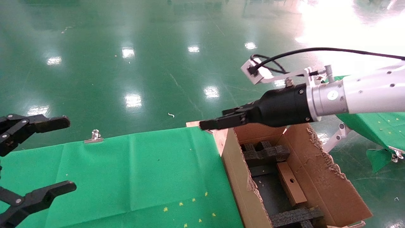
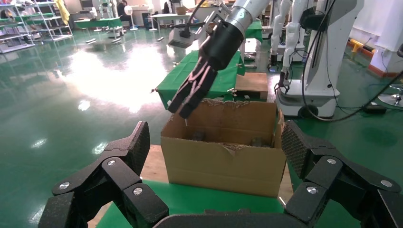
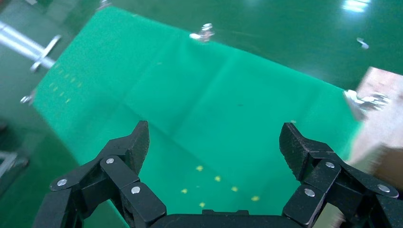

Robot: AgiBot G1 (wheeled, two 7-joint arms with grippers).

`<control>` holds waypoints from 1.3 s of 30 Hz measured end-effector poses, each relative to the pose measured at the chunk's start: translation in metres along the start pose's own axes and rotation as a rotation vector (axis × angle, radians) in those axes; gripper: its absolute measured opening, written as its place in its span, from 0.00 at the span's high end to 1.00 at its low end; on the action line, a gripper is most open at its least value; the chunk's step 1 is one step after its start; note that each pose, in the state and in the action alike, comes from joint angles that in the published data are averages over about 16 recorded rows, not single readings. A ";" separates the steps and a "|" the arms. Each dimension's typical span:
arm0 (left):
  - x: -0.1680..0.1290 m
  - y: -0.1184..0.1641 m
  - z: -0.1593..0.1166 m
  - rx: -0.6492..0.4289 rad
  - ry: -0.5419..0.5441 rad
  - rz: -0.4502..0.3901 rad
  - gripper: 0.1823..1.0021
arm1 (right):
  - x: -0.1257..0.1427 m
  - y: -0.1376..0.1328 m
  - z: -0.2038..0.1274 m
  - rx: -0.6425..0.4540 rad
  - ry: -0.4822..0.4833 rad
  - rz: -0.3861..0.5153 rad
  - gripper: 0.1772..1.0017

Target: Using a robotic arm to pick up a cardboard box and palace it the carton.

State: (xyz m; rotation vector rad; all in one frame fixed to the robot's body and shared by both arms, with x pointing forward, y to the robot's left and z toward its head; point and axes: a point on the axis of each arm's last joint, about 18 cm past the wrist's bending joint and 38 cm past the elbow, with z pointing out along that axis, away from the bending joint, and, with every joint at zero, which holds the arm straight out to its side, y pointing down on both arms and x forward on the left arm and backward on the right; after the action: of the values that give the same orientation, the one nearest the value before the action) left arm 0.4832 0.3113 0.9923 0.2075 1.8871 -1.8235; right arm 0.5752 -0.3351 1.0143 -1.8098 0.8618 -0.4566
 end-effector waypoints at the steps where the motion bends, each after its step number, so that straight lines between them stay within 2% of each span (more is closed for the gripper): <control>1: 0.000 0.000 0.000 0.000 0.000 0.000 0.00 | -0.003 0.001 0.001 0.003 -0.018 -0.015 0.00; 22: 0.000 0.000 0.000 0.000 0.000 0.000 0.00 | -0.058 0.017 0.004 0.172 -0.342 -0.332 0.00; 39: 0.000 0.000 0.000 0.000 0.000 0.000 0.00 | -0.084 0.038 -0.023 0.409 -0.482 -0.597 0.00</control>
State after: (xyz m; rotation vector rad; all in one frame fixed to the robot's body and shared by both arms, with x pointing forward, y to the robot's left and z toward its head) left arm 0.4832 0.3113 0.9923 0.2074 1.8871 -1.8235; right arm 0.4908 -0.2957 0.9954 -1.6591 -0.1155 -0.4939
